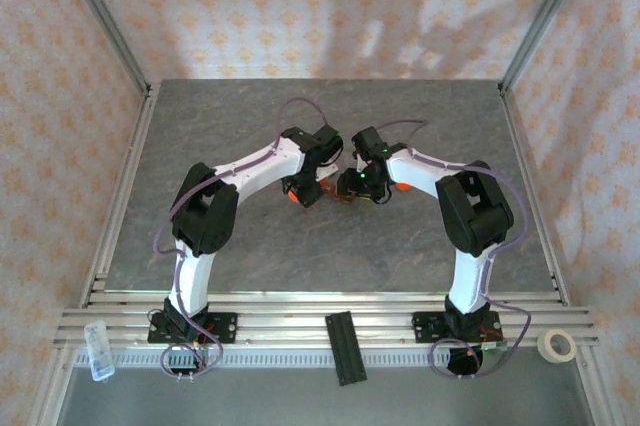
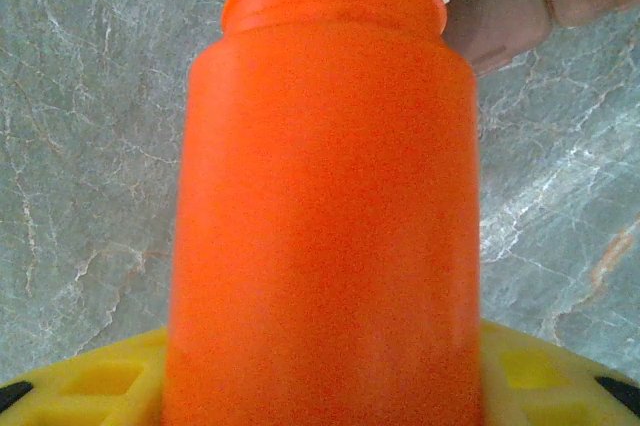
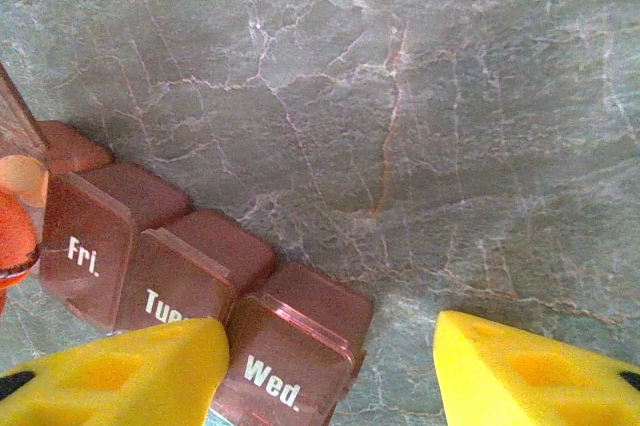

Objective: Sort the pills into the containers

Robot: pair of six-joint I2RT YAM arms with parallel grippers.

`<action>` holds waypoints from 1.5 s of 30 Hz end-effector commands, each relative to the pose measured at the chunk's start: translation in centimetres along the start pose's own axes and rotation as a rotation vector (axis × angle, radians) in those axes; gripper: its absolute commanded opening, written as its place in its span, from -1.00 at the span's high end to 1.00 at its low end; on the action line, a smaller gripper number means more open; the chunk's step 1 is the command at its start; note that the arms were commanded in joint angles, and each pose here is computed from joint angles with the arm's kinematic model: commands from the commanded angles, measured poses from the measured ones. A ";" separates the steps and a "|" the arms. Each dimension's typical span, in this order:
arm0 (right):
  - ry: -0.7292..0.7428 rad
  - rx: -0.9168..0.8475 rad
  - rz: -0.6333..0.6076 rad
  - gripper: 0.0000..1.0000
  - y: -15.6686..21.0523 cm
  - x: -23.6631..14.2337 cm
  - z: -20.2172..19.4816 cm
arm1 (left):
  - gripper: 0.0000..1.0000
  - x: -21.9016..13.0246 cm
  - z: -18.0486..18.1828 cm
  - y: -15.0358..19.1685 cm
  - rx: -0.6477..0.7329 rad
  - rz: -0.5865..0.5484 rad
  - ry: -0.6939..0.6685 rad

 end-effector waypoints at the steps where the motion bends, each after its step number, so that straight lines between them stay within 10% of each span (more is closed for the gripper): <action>1: 0.142 0.035 0.076 -0.18 1.7 2.6 -3.0 | 1.00 0.5 -0.4 0.6 0.004 0.007 -0.008; 45: 0.171 0.073 0.094 -0.16 1.8 4.2 -3.7 | 1.00 2.0 -1.6 1.3 -0.213 -0.378 0.014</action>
Point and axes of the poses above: each hand's point on the last joint's axis, 136 mm out from that joint toward the fingers, its own x axis out along the fingers, its own z axis along the line the jaws close on, y = z × x, the point moved 6 cm from there along -x, back along the fingers, and after that the axes turned 11 degrees about x, right-handed, at the moved point
